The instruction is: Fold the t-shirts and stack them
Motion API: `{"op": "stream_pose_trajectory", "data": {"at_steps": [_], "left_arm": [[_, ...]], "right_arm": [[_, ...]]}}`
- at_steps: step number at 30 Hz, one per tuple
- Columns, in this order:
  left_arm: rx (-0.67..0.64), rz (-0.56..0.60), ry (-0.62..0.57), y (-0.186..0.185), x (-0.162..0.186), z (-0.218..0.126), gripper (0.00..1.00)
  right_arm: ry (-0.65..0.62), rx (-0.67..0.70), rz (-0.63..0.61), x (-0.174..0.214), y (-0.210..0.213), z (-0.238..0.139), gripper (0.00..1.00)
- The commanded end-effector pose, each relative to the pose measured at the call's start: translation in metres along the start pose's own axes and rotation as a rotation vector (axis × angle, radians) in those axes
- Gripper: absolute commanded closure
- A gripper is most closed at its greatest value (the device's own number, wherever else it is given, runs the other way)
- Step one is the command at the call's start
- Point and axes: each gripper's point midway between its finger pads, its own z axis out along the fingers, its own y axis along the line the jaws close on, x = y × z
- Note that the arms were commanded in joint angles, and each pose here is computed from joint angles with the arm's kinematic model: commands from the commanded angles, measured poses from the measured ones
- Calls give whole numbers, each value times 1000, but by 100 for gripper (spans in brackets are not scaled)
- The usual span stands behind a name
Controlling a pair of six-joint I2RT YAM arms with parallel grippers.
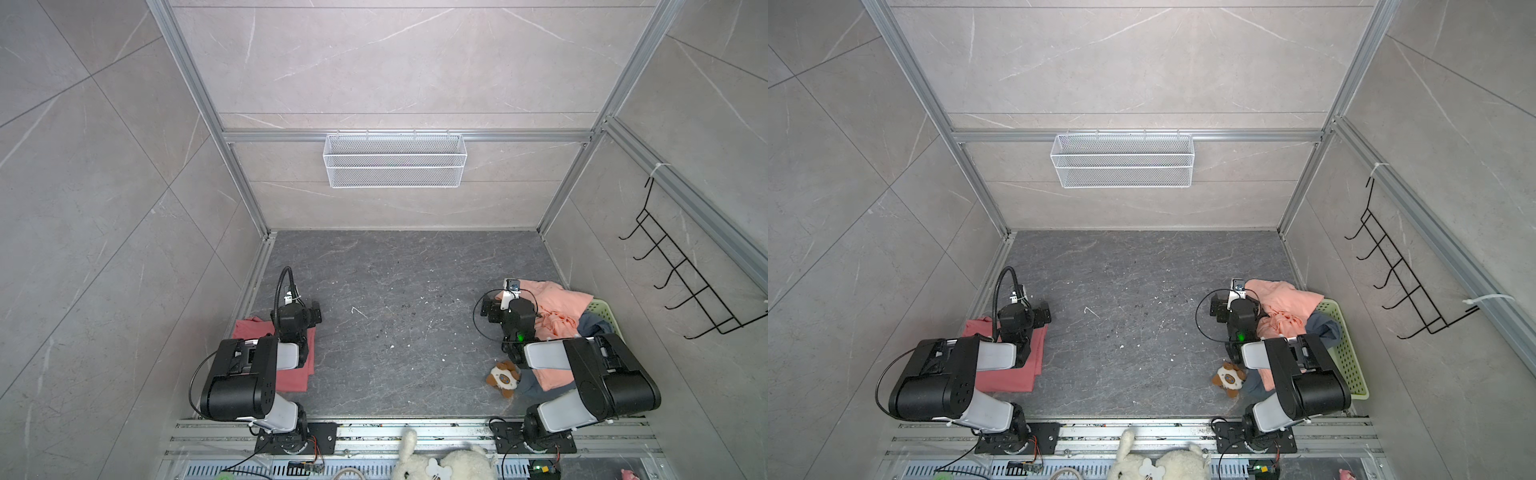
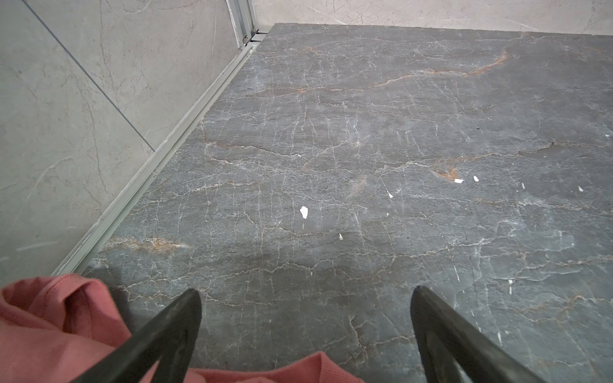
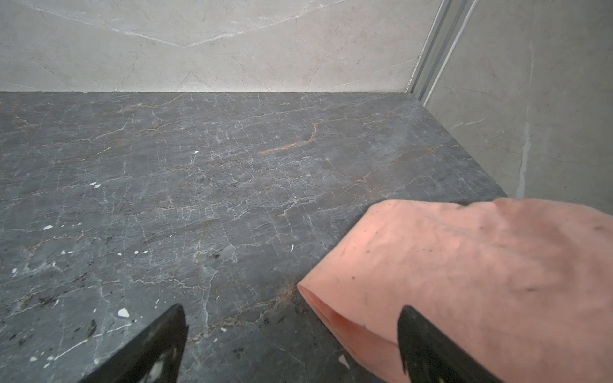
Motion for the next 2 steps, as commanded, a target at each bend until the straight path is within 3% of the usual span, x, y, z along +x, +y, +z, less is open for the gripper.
{"op": "stream_pose_trajectory", "data": {"at_steps": [1, 2], "left_arm": [[6, -29, -80, -1, -25, 0, 0], [7, -27, -79, -1, -25, 0, 0]], "right_arm": [[-21, -7, -4, -10, 1, 2, 1], [-22, -7, -5, -10, 1, 1, 1]]}}
